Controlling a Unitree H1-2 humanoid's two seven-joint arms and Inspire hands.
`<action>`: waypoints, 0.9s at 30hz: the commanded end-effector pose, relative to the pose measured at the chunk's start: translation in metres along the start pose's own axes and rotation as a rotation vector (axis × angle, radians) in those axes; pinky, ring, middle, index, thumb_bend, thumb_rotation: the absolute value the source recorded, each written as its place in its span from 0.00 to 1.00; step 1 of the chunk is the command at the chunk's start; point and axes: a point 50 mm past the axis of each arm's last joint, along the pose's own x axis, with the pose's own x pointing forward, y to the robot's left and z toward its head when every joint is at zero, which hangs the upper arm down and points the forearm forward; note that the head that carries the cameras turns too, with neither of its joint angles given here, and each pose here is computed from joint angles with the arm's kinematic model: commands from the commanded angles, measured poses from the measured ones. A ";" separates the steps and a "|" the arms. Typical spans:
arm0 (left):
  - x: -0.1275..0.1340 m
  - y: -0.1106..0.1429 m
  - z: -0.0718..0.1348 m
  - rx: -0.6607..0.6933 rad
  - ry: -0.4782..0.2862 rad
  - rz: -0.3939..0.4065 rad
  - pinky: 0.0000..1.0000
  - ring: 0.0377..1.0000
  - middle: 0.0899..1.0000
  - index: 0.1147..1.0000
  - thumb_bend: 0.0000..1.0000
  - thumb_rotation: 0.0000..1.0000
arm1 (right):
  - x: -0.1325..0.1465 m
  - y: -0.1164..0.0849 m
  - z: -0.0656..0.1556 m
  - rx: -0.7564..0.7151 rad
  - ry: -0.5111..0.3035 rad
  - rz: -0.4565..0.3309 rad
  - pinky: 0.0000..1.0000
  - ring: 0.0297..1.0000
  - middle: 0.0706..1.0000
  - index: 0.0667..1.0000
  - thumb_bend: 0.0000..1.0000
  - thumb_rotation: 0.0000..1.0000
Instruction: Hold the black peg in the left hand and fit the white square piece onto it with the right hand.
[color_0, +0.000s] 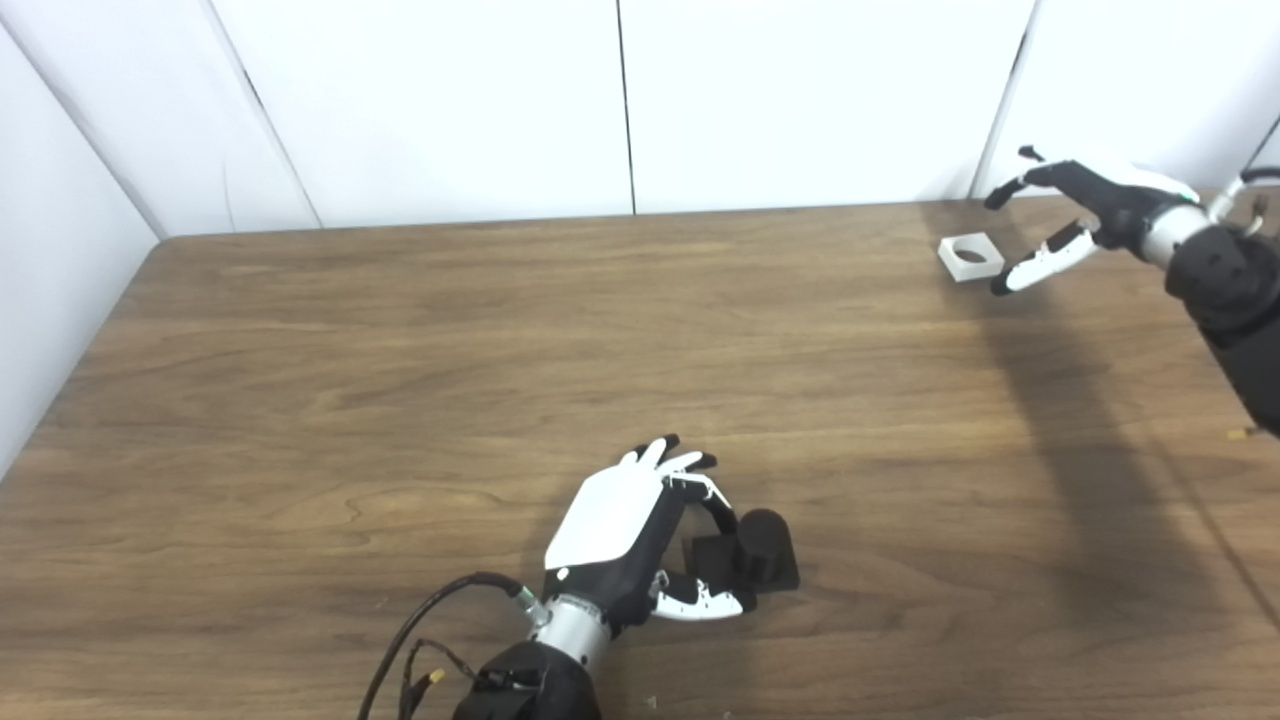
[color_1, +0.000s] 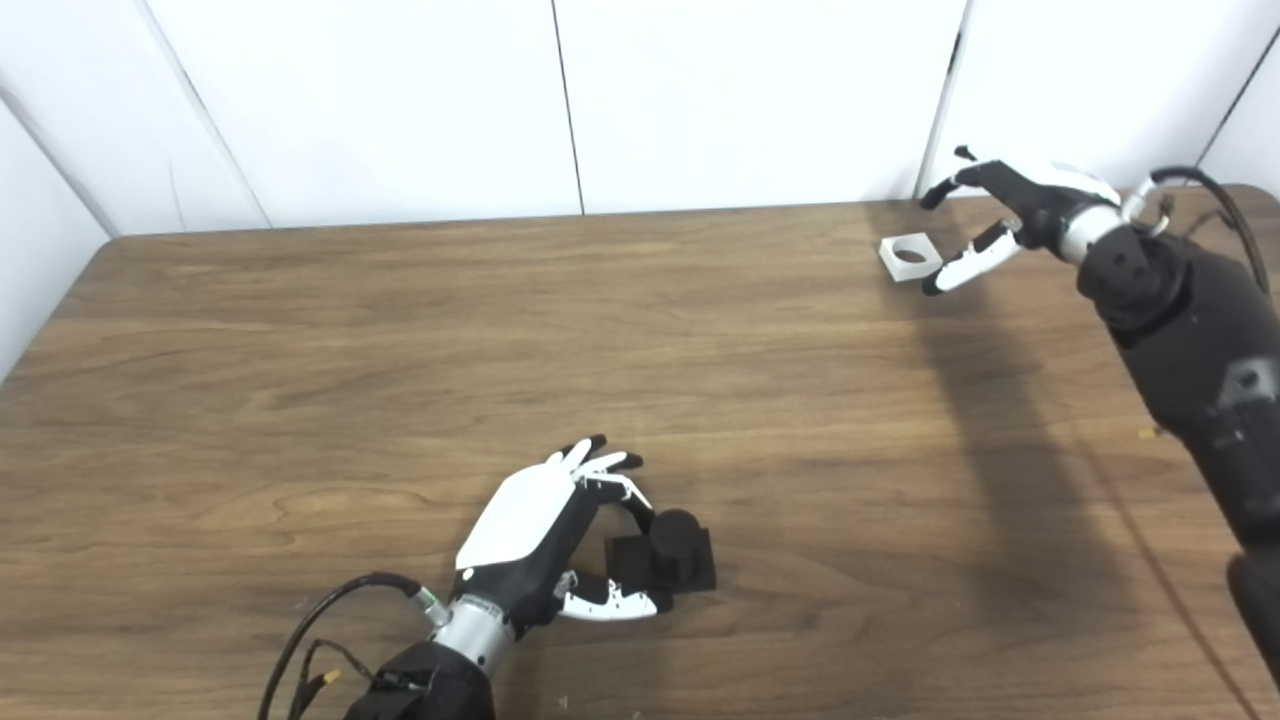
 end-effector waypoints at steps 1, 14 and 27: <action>-0.006 -0.022 -0.019 0.043 0.080 -0.106 1.00 1.00 0.88 0.42 0.52 0.07 | 0.006 -0.043 0.015 -0.060 -0.056 -0.082 1.00 1.00 1.00 0.72 0.88 0.17; -0.006 -0.024 -0.019 0.039 0.083 -0.102 1.00 1.00 0.89 0.42 0.52 0.07 | 0.023 -0.054 0.028 -0.102 -0.049 -0.077 1.00 1.00 1.00 0.73 0.86 0.18; -0.006 -0.024 -0.018 0.038 0.087 -0.103 1.00 1.00 0.89 0.42 0.52 0.07 | 0.035 -0.054 0.040 -0.169 -0.044 -0.041 1.00 1.00 1.00 0.72 0.85 0.18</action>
